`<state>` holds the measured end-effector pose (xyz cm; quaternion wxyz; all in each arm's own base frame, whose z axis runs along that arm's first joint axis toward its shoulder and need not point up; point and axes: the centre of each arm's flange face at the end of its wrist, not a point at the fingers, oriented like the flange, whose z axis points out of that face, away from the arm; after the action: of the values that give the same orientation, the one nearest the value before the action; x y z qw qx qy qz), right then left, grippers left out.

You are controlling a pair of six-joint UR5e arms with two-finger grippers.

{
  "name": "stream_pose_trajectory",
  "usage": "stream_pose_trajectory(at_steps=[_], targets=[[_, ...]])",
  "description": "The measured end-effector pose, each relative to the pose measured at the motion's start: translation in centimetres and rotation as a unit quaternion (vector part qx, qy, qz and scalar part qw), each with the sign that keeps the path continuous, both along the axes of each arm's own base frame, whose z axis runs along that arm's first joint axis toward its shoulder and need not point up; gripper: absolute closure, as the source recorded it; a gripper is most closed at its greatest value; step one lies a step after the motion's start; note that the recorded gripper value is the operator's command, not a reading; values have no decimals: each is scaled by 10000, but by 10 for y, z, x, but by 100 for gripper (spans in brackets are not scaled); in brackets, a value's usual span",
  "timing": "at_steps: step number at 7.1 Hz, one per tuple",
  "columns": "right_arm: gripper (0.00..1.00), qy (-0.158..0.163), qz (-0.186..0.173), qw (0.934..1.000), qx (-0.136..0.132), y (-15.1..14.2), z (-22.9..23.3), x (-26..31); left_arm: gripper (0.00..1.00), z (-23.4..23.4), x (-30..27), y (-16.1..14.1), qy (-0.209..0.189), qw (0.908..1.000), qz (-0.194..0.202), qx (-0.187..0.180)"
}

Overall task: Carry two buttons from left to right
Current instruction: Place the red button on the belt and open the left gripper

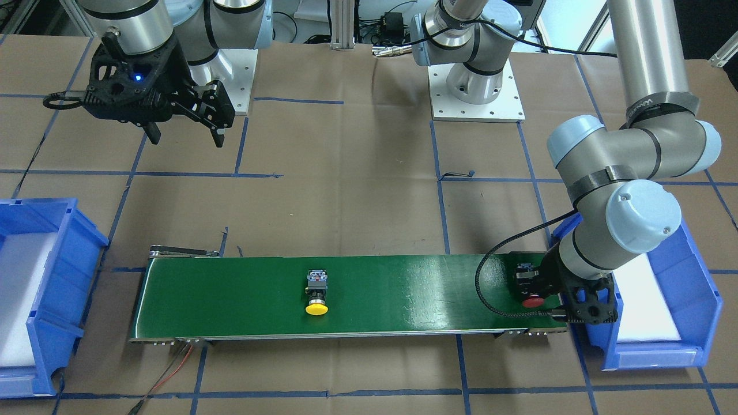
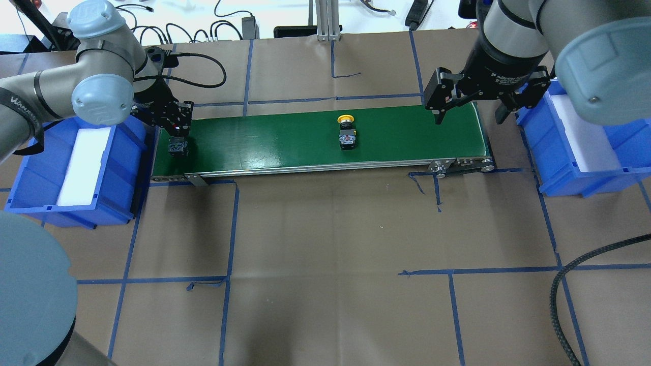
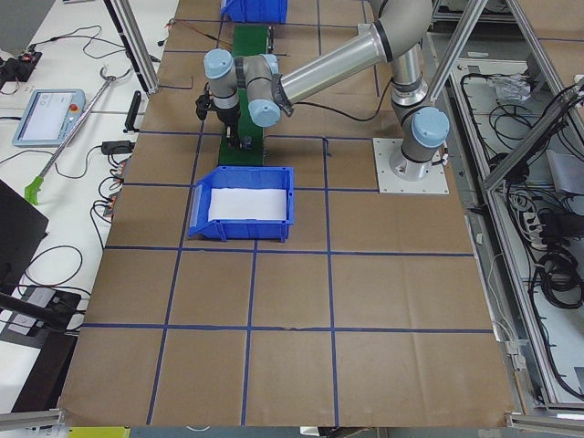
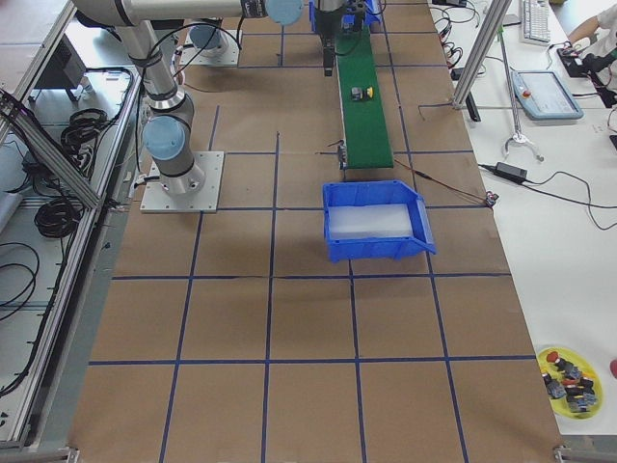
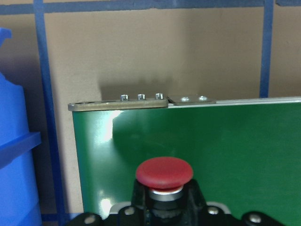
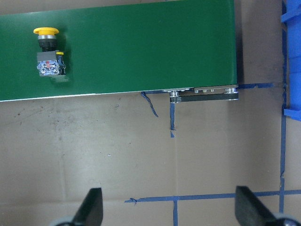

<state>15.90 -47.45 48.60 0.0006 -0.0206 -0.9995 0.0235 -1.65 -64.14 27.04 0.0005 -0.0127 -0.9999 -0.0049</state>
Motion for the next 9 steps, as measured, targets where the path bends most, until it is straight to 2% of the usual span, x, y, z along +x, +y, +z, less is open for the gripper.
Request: stream_pose_trajectory(at_steps=[1, 3, 6, 9], targets=[[0, 5, 3, 10000, 55, -1, -9, 0, 1, -1, 0, 0, 2, 10000, 14, 3], [0, 2, 6, 9999, 127, -5, -19, 0, 1, 6, 1, -2, -7, 10000, 65, -56], [0, -5, -10, 9998, 178, -21, -31, -1, 0, 56, 3, -3, -40, 9998, 102, -155], [0, -19, -19, 9999, -119, -56, -62, 0, 0, 134, -30, 16, 16, 9999, 123, 103]])
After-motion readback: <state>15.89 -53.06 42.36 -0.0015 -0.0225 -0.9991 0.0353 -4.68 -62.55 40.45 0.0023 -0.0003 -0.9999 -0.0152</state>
